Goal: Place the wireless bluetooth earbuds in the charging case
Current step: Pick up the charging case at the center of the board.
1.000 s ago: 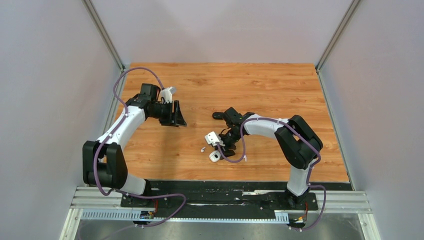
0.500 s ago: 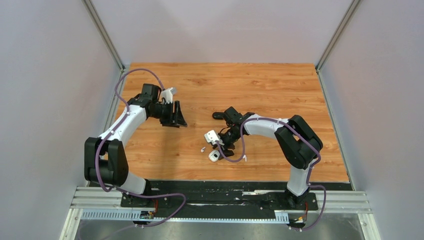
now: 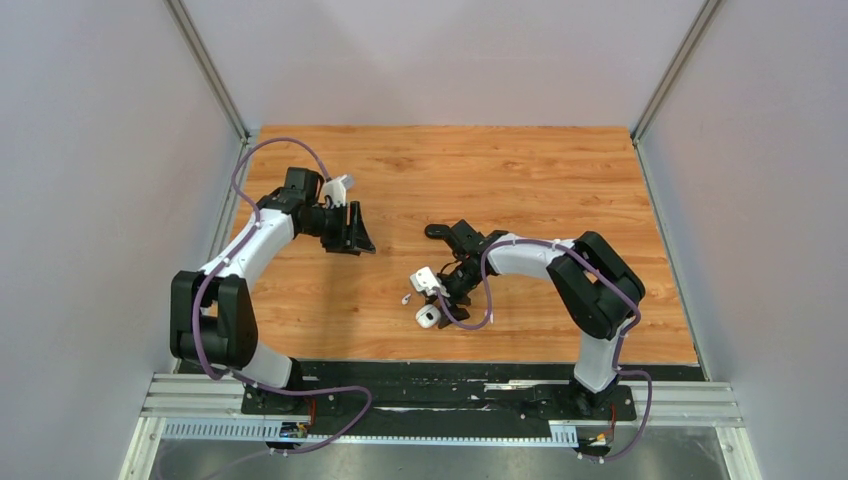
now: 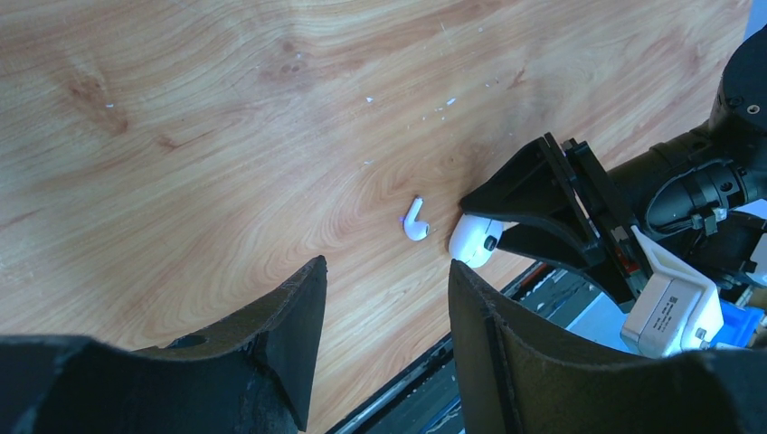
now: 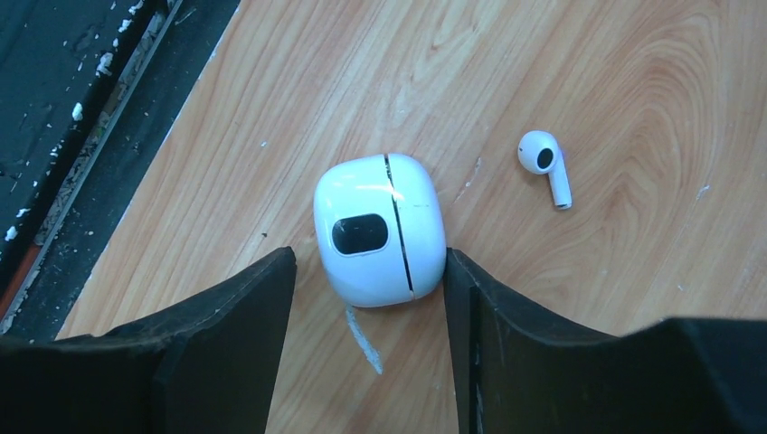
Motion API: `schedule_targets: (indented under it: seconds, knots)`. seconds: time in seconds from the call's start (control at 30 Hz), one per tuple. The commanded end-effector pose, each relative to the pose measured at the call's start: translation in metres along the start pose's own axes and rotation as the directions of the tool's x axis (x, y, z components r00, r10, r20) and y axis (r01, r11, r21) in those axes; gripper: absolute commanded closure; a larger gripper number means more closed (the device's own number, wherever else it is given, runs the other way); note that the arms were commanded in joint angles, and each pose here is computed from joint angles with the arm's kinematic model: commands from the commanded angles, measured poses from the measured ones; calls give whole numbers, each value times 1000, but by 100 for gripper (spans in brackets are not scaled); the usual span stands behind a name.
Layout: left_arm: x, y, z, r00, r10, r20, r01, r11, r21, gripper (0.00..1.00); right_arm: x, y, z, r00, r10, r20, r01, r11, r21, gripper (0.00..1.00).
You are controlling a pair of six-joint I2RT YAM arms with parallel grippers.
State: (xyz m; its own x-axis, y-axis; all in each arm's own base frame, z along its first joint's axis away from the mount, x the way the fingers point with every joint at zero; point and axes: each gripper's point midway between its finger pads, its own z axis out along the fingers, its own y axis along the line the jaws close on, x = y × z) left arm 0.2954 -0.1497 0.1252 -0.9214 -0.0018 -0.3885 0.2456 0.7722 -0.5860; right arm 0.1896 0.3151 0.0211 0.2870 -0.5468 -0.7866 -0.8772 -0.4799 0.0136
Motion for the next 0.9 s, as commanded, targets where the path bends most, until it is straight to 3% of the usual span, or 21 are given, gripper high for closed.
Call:
schedule_targets:
  seconds: [0.0, 0.23, 0.4, 0.53, 0.7, 0.87]
  knots:
    - [0, -1, 1, 1000, -11, 1, 11, 1000, 24, 41, -11, 7, 5, 999, -20, 48, 21, 1000, -22, 39]
    - [2, 0, 3, 1000, -19, -5, 20, 999, 25, 41, -13, 4, 12, 998, -1, 55, 3, 1000, -29, 45]
    - [2, -2, 3, 1000, -14, -6, 14, 999, 37, 41, -14, 2, 9, 999, 2, 38, -1, 1000, -7, 73]
    - [2, -11, 6, 1000, -4, -10, 5, 996, 91, 42, -22, -17, -16, 999, -39, 0, 39, 991, 126, 91]
    - [-2, -59, 9, 980, 196, 39, -199, 941, 273, 41, -62, -46, -79, 992, -129, -14, 125, 926, 357, 100]
    - [-20, -122, 1, 902, 365, 231, -431, 797, 423, 36, -105, -64, -131, 973, -230, -34, 206, 783, 587, 100]
